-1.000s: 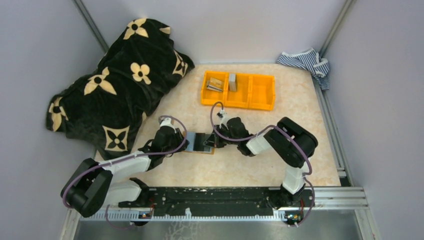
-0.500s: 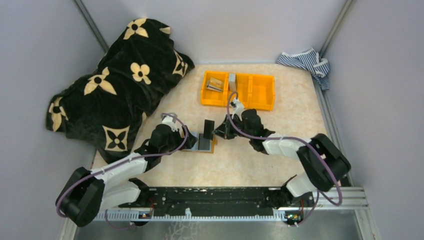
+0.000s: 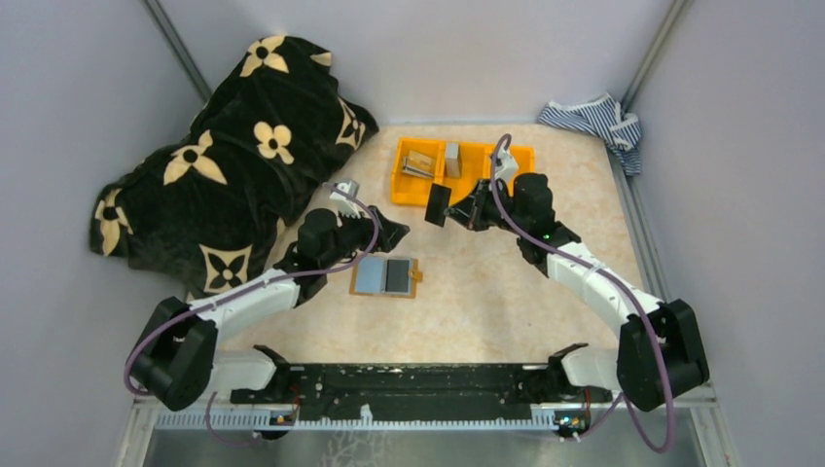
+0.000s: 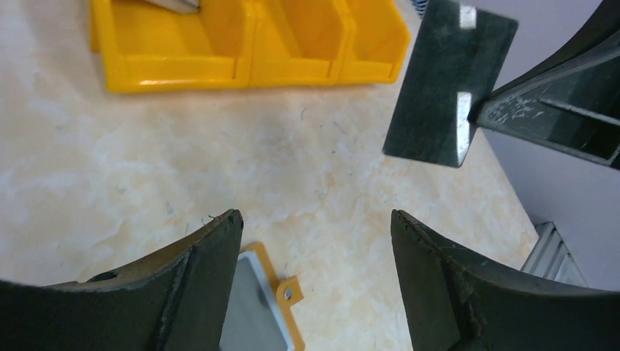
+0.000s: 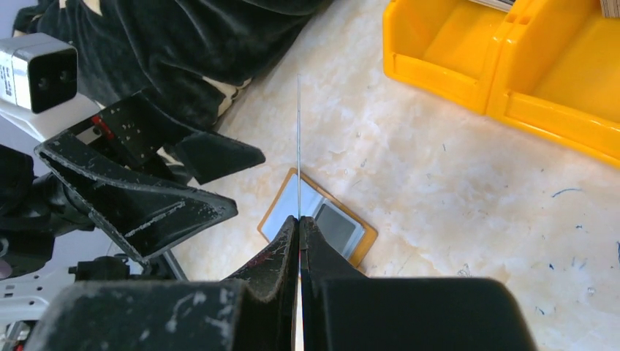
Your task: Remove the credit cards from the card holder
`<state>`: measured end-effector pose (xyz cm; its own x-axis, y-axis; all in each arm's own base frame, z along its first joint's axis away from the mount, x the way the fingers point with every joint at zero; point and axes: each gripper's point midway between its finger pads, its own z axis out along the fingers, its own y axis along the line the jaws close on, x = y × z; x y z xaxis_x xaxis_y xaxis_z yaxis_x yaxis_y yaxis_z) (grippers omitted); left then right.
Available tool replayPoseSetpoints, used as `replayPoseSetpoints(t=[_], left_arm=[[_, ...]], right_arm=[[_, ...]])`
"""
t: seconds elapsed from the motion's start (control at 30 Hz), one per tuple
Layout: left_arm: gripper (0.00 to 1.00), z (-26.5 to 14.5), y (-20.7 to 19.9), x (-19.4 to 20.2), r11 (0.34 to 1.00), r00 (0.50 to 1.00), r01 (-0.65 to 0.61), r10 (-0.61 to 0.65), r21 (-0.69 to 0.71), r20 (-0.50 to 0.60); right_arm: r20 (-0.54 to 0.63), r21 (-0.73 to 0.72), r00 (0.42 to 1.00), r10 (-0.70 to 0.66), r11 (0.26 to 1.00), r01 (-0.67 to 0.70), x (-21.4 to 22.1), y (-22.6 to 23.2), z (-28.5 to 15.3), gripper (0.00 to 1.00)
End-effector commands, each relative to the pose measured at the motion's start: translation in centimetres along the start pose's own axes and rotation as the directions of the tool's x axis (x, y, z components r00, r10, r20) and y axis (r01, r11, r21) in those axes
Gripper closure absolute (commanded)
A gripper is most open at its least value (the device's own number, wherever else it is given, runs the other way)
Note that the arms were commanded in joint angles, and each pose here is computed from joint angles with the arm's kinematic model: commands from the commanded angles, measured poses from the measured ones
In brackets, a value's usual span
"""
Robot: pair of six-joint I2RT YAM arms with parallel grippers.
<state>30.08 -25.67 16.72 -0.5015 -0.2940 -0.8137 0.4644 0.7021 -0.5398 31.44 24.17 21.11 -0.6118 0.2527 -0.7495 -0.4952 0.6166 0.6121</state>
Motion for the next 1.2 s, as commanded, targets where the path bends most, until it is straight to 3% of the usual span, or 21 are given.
replayPoseSetpoints(t=[0.0,0.2,0.5,0.63,0.83,1.0,1.17], left_arm=[[0.2,1.7,-3.5,-3.3,0.987,0.995,-0.016,0.001,0.159,0.096],[0.23,2.9,-5.8,-4.6,0.95,0.991,-0.014,-0.027,0.311,0.129],[0.25,3.4,-7.1,-4.6,0.923,0.991,-0.005,-0.047,0.385,0.124],[0.33,3.2,-7.7,-4.2,0.902,0.992,0.014,-0.067,0.432,0.107],[0.42,1.6,-9.9,-3.0,0.803,0.986,0.108,-0.162,0.586,0.041],[0.55,0.8,-11.0,-2.9,0.759,0.984,0.116,-0.176,0.641,0.031],[0.85,0.0,-11.3,-2.6,0.738,0.981,0.133,-0.194,0.661,0.019]], right_arm=[[0.035,-0.082,0.998,-0.046,0.995,0.048,-2.9,2.7,-0.7,1.0],[0.026,-0.133,0.999,-0.034,0.99,0.038,-3.0,3.9,-1.1,1.0],[0.015,-0.132,1.0,-0.017,0.991,0.019,-1.8,3.9,-2.1,1.0],[0.019,-0.155,1.0,0.002,0.988,0.001,-1.4,4.3,-2.4,1.0],[0.025,-0.161,1.0,-0.011,0.987,0.015,-1.6,4.4,-2.4,1.0],[0.026,-0.161,1.0,-0.015,0.987,0.019,-1.7,4.5,-2.4,1.0],[0.028,-0.16,0.999,-0.016,0.987,0.021,-1.8,4.5,-2.5,1.0]])
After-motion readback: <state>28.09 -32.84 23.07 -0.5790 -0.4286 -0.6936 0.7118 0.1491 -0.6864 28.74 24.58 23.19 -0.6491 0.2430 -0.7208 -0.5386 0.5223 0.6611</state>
